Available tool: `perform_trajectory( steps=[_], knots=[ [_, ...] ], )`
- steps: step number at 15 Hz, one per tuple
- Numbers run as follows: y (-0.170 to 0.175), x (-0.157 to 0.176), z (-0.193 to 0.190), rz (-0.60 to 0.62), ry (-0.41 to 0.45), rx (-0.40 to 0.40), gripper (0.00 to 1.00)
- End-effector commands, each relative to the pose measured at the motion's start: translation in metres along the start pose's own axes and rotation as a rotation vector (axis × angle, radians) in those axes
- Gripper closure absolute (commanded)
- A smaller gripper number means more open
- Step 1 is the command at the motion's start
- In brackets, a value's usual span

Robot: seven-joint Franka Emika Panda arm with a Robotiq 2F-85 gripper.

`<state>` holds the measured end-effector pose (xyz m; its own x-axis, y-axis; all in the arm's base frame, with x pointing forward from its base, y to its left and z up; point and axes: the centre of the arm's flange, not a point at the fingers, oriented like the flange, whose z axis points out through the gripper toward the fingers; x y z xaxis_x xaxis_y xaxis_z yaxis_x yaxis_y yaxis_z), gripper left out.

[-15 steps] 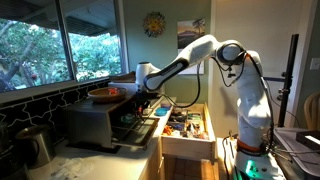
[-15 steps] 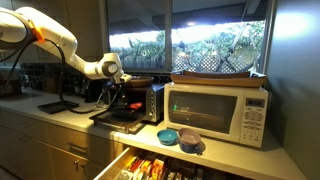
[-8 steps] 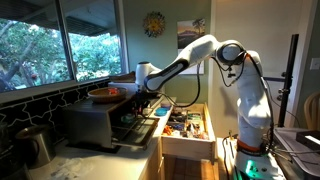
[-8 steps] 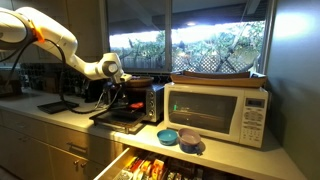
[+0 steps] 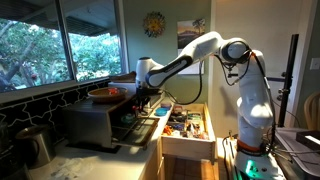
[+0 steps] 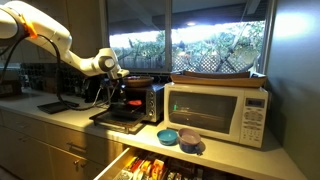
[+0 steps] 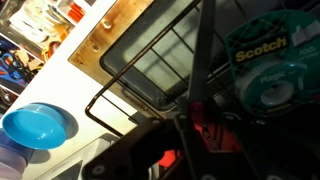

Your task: Put the scissors in the open drawer

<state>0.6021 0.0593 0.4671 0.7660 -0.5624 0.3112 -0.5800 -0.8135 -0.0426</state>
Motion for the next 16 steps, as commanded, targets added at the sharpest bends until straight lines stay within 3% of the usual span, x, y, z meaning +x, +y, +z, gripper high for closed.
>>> perform_trajectory(
  steps=[1,8,12,16],
  knots=[
    [0.019,-0.016,-0.021,-0.034,0.001,-0.022,0.94],
    [0.056,-0.03,-0.053,-0.026,0.035,-0.03,0.94],
    [0.11,-0.015,-0.076,0.07,0.066,-0.041,0.94],
    [0.181,0.024,-0.076,0.26,0.081,-0.074,0.94]
  ],
)
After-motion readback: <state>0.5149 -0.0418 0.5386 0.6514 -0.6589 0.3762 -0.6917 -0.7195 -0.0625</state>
